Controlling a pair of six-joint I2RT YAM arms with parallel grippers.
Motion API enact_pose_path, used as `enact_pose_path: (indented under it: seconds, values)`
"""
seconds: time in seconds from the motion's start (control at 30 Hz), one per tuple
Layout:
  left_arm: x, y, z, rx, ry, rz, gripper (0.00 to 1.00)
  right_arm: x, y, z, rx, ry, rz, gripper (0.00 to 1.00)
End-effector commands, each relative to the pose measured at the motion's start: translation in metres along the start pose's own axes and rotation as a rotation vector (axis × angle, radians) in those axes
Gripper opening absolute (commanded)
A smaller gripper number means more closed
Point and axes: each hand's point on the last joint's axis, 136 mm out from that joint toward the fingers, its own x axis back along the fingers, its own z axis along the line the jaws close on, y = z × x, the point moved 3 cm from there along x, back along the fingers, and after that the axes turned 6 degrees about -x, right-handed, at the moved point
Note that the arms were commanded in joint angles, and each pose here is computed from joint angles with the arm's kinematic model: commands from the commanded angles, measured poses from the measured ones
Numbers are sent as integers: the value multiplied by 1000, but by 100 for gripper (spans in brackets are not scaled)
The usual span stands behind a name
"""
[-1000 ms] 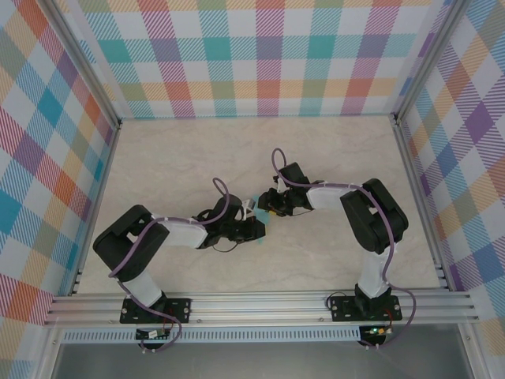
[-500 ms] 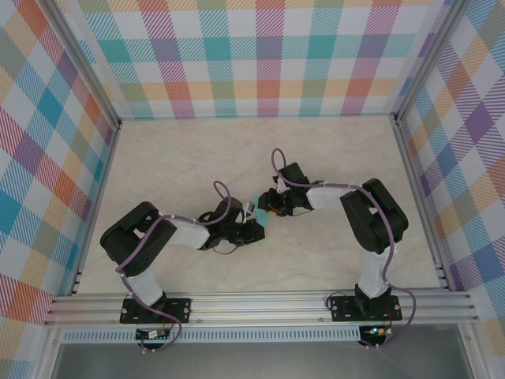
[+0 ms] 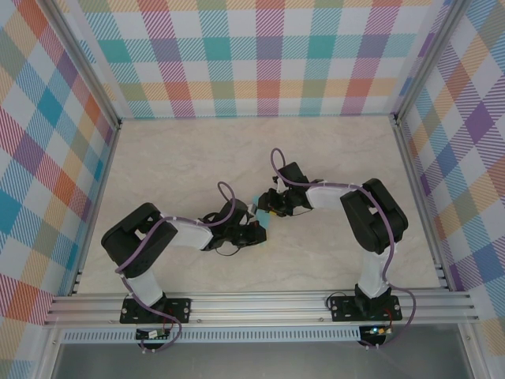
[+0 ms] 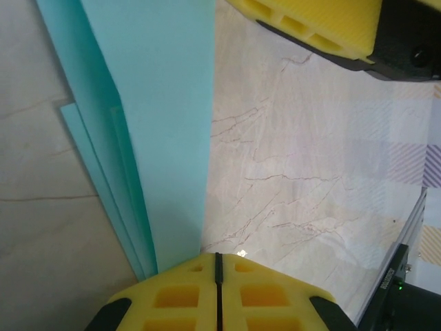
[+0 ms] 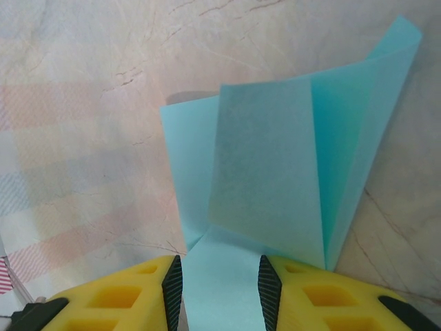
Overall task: Fold a paper plane with a square sheet of paper (fold left side to right side)
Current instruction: Fold the wing for the fifth time at the center of the table.
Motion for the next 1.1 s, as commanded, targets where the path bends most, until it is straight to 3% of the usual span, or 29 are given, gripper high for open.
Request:
enact_pose_path:
  seconds: [0.0, 0.63, 0.93, 1.07]
  values:
    - [1, -40, 23, 14, 130, 149, 7, -7, -17, -40, -60, -176, 56, 38]
    - [23, -77, 26, 40, 129, 196, 6, -12, -15, -44, -80, -210, 71, 38]
    - [70, -27, -16, -12, 0, 21, 10, -12, -16, -42, -78, -195, 73, 38]
    - [82, -6, -31, -42, -40, -3, 10, -11, -16, -42, -78, -194, 74, 38]
